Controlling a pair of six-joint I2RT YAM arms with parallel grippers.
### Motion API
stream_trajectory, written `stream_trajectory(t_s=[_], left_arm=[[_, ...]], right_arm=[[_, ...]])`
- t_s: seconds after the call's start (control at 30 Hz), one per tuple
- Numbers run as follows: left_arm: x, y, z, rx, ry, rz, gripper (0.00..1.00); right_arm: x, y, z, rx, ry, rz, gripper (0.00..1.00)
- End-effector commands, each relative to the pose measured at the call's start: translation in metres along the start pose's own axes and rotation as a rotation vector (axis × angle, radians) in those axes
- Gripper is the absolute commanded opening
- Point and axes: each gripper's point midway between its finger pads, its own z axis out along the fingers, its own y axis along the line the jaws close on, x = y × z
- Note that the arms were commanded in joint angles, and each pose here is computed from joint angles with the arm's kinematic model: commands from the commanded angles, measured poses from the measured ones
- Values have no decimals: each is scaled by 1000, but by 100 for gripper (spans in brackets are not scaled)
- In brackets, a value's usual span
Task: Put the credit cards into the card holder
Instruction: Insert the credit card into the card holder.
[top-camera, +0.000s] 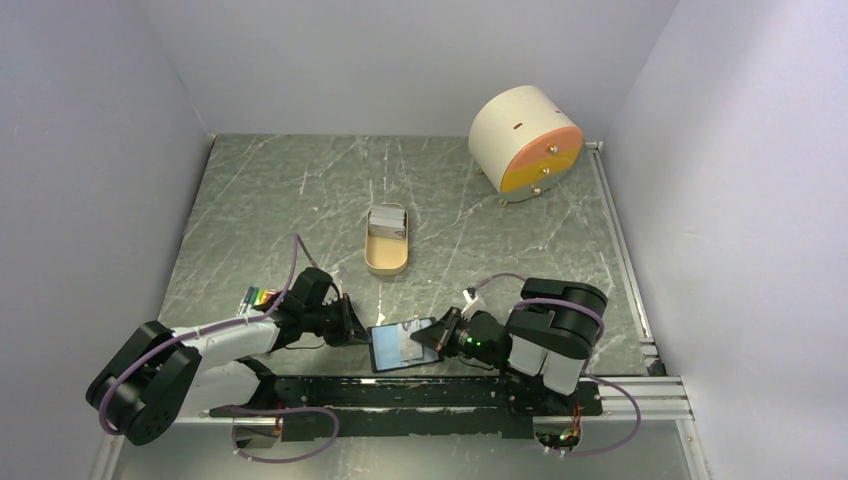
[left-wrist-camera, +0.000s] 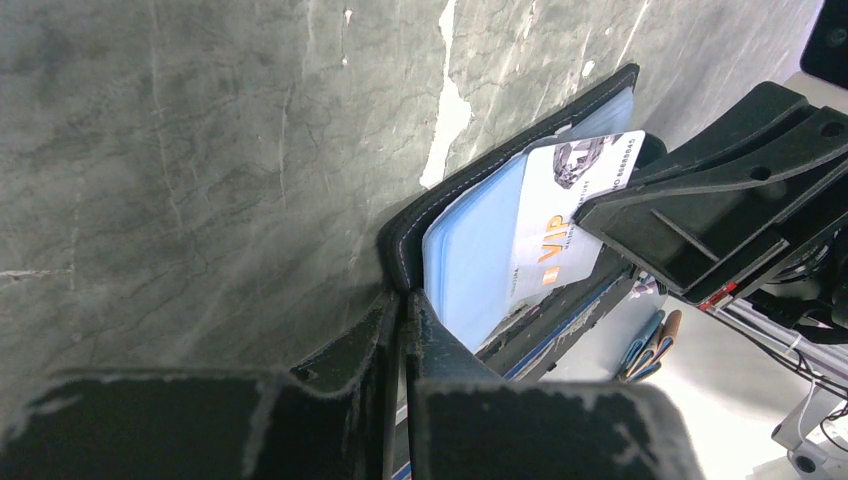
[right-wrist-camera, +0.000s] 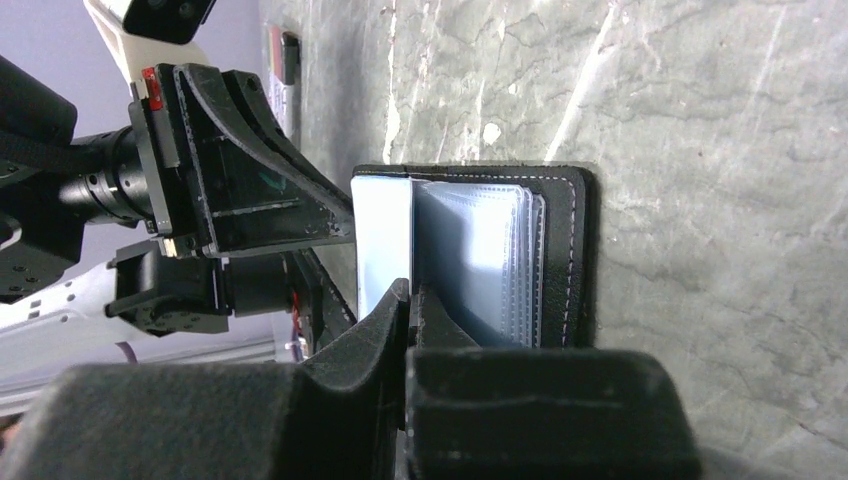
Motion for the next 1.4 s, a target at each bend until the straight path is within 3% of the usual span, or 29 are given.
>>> stream_trajectory(t_s=[0.0,0.43,0.8,1.03,1.37], left_arm=[[1,-2,1,5,9,6,9],[2,-2,2,7,11,3,9],[2,-3,2,12,11,1,9],[2,-5,1,16,15,5,9],[2,-6,0,25,9,11,9]], right_arm=[[7,-3,-6,-11,25,21,3],[16,-9,-10,-9,69,36,5],[20,-10,-3,-1,89,40,16],[23,-28,3,135,118,-30,34],[14,-33,13,312,152,-196,36]])
